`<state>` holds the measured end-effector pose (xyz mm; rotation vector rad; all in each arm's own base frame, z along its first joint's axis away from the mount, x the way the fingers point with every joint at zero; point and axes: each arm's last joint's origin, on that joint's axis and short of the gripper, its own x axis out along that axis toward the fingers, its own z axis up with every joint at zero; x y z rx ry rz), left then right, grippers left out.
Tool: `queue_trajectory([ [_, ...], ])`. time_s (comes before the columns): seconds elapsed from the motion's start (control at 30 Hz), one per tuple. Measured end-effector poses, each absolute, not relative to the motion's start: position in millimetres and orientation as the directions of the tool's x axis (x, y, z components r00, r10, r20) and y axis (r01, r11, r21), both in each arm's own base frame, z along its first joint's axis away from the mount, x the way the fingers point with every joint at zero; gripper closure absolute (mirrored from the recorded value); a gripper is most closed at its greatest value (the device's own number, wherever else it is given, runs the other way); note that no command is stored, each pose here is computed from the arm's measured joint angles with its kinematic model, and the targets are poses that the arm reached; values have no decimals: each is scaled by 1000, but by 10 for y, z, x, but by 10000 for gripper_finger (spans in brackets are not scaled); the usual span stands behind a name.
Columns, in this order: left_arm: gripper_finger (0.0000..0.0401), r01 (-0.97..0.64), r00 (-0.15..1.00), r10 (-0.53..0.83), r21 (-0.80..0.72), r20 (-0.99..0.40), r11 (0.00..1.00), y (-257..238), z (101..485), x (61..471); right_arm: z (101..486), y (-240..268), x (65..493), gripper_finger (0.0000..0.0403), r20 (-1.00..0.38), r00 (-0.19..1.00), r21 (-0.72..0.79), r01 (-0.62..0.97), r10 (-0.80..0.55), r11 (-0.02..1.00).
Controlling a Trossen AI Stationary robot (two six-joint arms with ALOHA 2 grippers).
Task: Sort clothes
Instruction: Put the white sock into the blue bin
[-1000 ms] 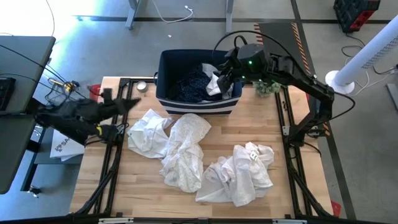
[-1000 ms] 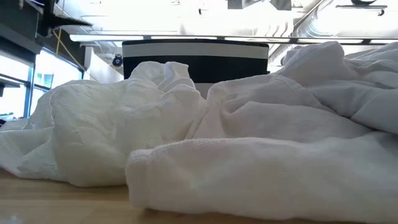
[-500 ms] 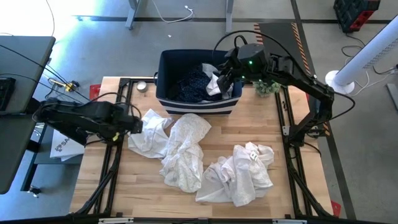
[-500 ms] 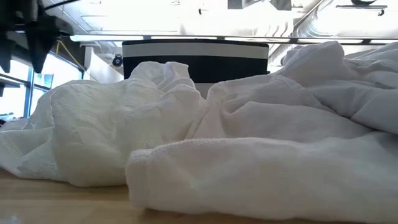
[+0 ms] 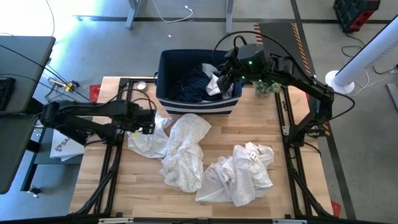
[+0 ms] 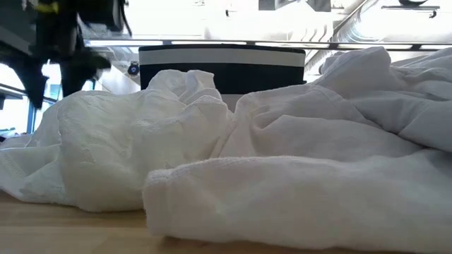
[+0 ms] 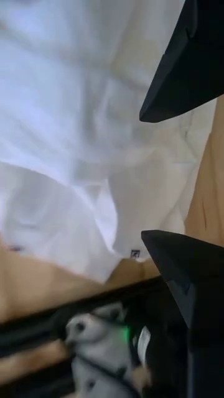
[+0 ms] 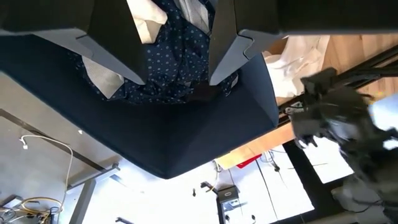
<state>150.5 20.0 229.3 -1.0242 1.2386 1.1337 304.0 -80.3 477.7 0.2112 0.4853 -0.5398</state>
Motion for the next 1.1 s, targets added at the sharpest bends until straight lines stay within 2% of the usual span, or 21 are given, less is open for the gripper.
queue_trajectory([
  [0.17,108,-985,-24,-27,19,-999,171,265,1886,1495,4776,-797,3043,234,-497,759,77,522,-421,850],
  [0.27,130,-980,-34,-49,24,-998,197,308,1769,1522,4776,-796,3044,234,-498,760,79,519,-417,851],
  [0.37,183,-971,-84,-73,65,-994,231,333,1665,1509,4776,-796,3044,234,-499,761,80,517,-415,852],
  [0.5,288,-955,-131,-82,104,-988,279,370,1599,1503,4776,-796,3045,234,-498,761,77,515,-415,854],
  [0.6,375,-943,-137,-77,106,-988,316,384,1725,1529,4776,-796,3045,234,-498,761,77,515,-415,854],
  [0.63,387,-940,-124,-68,96,-990,327,383,1807,1542,4775,-796,3045,234,-498,761,77,515,-415,854],
  [0.8,391,-923,-67,-13,57,-998,380,344,2552,1546,4775,-796,3045,234,-499,761,79,516,-415,853],
  [0.9,396,-918,62,3,-56,-998,394,306,3213,1452,4776,-796,3046,234,-497,762,76,515,-415,854],
  [1.0,395,-830,425,70,-358,-902,428,273,3943,1335,4791,-798,3055,234,-482,770,63,506,-418,860],
  [1.1,398,-672,725,212,-608,-655,422,260,4617,1129,4826,-811,3070,234,-445,780,44,509,-439,860],
])
